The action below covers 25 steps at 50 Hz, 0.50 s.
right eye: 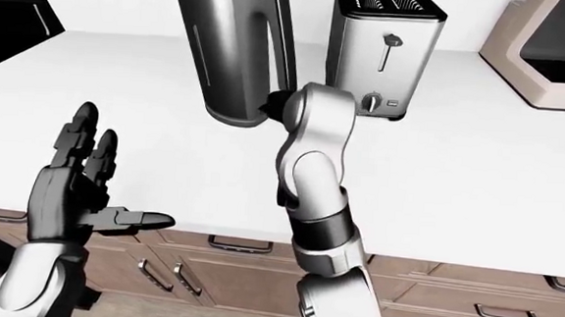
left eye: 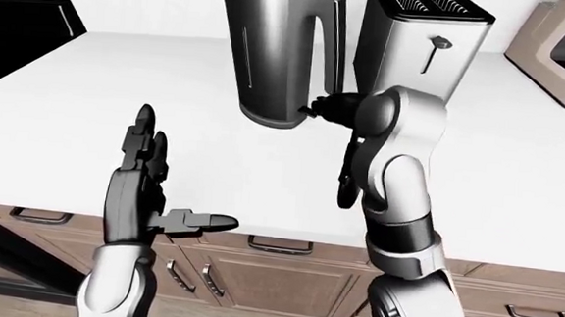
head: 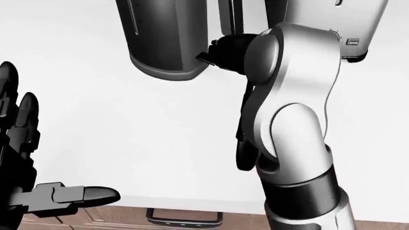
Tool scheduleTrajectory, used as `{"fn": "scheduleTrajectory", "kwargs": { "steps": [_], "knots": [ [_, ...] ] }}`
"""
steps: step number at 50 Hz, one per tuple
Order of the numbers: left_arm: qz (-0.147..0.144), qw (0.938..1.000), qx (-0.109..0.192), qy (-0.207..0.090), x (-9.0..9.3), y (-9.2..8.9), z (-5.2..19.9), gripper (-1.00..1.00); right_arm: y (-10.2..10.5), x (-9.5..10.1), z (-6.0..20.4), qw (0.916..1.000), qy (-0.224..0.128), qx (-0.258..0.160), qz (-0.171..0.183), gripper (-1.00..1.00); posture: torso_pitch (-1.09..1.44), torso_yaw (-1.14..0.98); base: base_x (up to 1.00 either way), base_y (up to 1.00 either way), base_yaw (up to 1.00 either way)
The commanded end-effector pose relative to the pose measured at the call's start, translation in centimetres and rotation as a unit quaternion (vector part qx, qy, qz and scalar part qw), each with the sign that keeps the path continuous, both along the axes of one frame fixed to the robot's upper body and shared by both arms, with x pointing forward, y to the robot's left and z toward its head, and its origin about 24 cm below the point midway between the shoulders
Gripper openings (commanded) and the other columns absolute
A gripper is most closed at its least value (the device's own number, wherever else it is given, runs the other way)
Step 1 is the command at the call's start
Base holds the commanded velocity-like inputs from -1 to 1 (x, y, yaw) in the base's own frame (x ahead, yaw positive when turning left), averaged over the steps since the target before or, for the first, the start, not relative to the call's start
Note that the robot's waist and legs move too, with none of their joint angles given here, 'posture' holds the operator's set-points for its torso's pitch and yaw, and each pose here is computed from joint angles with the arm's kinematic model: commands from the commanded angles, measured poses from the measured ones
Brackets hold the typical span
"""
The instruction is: Press down the lever to turn on the electric kettle.
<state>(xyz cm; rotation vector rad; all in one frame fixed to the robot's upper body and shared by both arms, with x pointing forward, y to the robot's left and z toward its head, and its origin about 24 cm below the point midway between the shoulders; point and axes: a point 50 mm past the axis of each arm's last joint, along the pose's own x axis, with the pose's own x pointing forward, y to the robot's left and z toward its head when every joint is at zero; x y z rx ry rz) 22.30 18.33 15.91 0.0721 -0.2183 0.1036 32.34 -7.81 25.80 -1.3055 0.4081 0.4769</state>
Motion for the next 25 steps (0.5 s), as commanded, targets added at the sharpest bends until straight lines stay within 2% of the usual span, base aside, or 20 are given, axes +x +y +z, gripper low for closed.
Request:
{"fn": "scheduleTrajectory", "kwargs": {
  "steps": [1, 6, 25],
  "knots": [
    [-0.001, 0.9992, 0.007, -0.04, -0.3, -0.1, 1.4, 1.0, 0.2, -0.2, 1.6, 0.9992, -0.04, 0.002, 0.003, 1.0, 0.0, 0.0, 0.0, 0.0, 0.0],
    [0.0, 0.9992, 0.007, -0.04, -0.3, -0.1, 1.3, 1.0, 0.5, 0.2, 1.9, 0.9991, -0.042, 0.0, 0.005, 1.0, 0.0, 0.0, 0.0, 0.0, 0.0],
    [0.001, 0.999, 0.005, -0.044, -0.4, 0.0, 1.4, 1.0, -0.4, 2.8, -0.6, 0.9998, -0.006, -0.005, -0.018, 1.0, 0.0, 0.0, 0.0, 0.0, 0.0]
  ]
}}
